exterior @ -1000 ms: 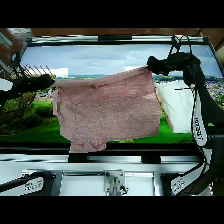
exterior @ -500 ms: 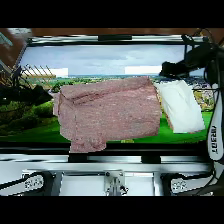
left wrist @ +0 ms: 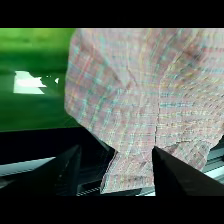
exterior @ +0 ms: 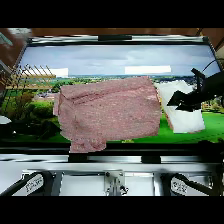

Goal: Fold the shirts.

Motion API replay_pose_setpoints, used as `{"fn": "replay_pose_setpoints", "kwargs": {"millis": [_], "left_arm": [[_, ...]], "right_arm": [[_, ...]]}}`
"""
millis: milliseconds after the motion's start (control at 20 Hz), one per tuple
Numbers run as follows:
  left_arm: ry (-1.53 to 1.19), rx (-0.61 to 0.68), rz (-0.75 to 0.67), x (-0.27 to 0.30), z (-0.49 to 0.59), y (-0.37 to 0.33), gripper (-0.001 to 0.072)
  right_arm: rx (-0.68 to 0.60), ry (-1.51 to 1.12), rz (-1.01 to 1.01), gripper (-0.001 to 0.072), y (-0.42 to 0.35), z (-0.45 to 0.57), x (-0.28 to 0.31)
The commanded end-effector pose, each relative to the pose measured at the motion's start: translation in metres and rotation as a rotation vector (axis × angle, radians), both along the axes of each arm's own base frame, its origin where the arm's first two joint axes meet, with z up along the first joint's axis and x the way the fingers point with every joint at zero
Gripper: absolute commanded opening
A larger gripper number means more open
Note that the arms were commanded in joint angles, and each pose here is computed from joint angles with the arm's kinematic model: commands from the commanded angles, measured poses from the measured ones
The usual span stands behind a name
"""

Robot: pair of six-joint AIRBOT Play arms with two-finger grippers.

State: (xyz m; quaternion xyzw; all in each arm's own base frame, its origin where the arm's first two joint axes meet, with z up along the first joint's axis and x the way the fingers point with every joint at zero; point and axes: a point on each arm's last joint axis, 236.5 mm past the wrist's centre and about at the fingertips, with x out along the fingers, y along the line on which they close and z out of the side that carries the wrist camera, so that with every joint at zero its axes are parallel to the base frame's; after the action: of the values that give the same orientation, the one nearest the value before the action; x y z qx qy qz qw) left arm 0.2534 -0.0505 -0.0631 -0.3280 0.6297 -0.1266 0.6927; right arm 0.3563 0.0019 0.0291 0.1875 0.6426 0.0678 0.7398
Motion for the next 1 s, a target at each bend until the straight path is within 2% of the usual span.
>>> {"fn": "replay_pose_setpoints", "kwargs": {"millis": [0, 250, 300, 350, 400, 450, 500, 700, 950], "left_arm": [[-0.005, -0.017, 0.009, -0.008, -0.019, -0.012, 0.0549], [0.035, -0.016, -0.001, -0.007, -0.035, -0.018, 0.0544], [0.045, -0.026, -0.003, -0.007, -0.037, -0.022, 0.0518], [0.046, -0.041, 0.009, -0.004, -0.038, -0.026, 0.043], [0.037, -0.055, 0.033, 0.002, -0.038, -0.028, 0.0278], [0.023, -0.07, 0.059, 0.009, -0.036, -0.03, 0.0086], [0.009, -0.082, 0.072, 0.013, -0.033, -0.032, 0.0028], [-0.014, -0.09, 0.07, 0.019, -0.026, -0.032, 0.0027], [0.013, -0.129, 0.039, 0.01, -0.021, -0.041, 0.0027]], "right_arm": [[0.037, 0.011, -0.014, 0.0581, 0.006, -0.005, -0.01], [0.034, 0.008, -0.014, 0.0581, 0.005, -0.005, -0.009], [0.025, 0.01, -0.013, 0.0581, 0.003, -0.006, -0.01], [0.012, 0.018, -0.012, 0.0581, 0.001, -0.009, -0.012], [0.012, 0.043, -0.009, 0.0581, 0.001, -0.015, -0.018], [0.02, 0.084, -0.006, 0.0581, 0.003, -0.026, -0.029], [0.032, 0.127, 0.001, 0.0581, 0.007, -0.038, -0.041], [0.087, 0.248, 0.057, 0.0581, 0.034, -0.091, -0.088], [0.036, 0.213, 0.082, 0.0581, 0.042, -0.122, -0.092]]}}
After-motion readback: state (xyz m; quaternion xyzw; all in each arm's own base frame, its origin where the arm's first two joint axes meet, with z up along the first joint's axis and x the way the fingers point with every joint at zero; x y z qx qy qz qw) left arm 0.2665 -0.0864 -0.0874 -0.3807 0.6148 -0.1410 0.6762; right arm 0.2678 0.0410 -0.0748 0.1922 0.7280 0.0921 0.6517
